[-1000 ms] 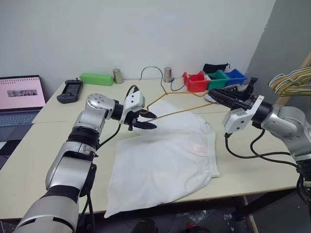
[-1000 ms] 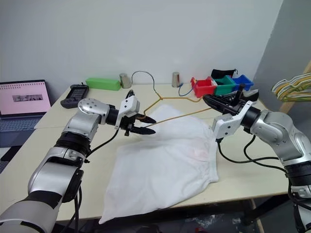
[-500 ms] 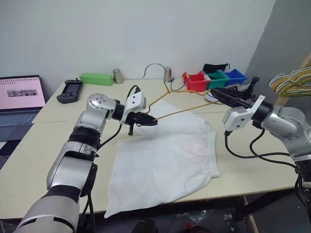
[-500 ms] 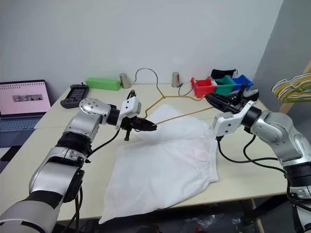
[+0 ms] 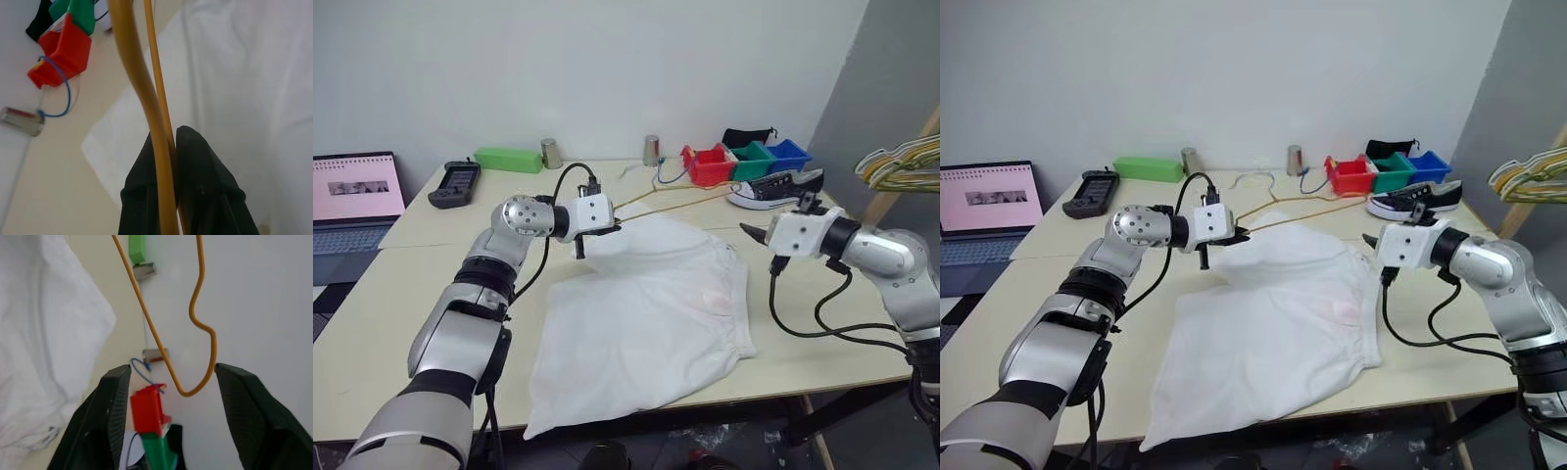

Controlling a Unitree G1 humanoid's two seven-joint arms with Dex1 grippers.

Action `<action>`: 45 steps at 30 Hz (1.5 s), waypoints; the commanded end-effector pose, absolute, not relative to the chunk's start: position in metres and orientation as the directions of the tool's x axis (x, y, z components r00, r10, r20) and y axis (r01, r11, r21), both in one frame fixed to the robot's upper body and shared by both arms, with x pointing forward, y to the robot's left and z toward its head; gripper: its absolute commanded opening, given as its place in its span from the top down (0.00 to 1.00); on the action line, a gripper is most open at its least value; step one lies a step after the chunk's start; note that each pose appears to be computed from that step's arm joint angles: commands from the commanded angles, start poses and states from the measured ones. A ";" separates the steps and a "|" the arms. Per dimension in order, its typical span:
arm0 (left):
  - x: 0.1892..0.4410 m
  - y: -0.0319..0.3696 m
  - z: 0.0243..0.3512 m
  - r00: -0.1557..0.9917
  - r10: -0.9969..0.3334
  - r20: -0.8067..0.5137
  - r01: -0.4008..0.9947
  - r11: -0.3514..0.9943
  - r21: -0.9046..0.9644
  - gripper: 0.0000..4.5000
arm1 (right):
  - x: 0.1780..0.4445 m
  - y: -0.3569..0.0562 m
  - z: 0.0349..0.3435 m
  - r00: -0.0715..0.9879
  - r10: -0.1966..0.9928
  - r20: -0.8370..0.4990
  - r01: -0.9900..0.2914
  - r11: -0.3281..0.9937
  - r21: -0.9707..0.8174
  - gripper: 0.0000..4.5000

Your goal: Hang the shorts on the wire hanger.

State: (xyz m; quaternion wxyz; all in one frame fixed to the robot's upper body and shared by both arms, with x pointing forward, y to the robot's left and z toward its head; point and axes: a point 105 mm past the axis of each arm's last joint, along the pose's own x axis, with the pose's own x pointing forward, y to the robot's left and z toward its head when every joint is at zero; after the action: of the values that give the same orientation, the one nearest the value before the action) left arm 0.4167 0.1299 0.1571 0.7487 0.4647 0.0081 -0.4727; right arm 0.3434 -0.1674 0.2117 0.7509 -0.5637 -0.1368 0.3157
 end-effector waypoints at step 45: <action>0.402 0.075 0.202 0.598 -0.762 -0.247 0.285 -0.086 0.955 0.73 | 0.369 -0.178 0.190 0.825 0.391 -0.408 -0.478 0.096 -0.873 1.00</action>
State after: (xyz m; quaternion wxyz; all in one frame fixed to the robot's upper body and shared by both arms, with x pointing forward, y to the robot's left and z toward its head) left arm 0.4022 0.0792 0.1761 0.6275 0.6391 -0.1573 -0.4160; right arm 0.3706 -0.1778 0.1730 0.7372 -0.5991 0.0581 0.3070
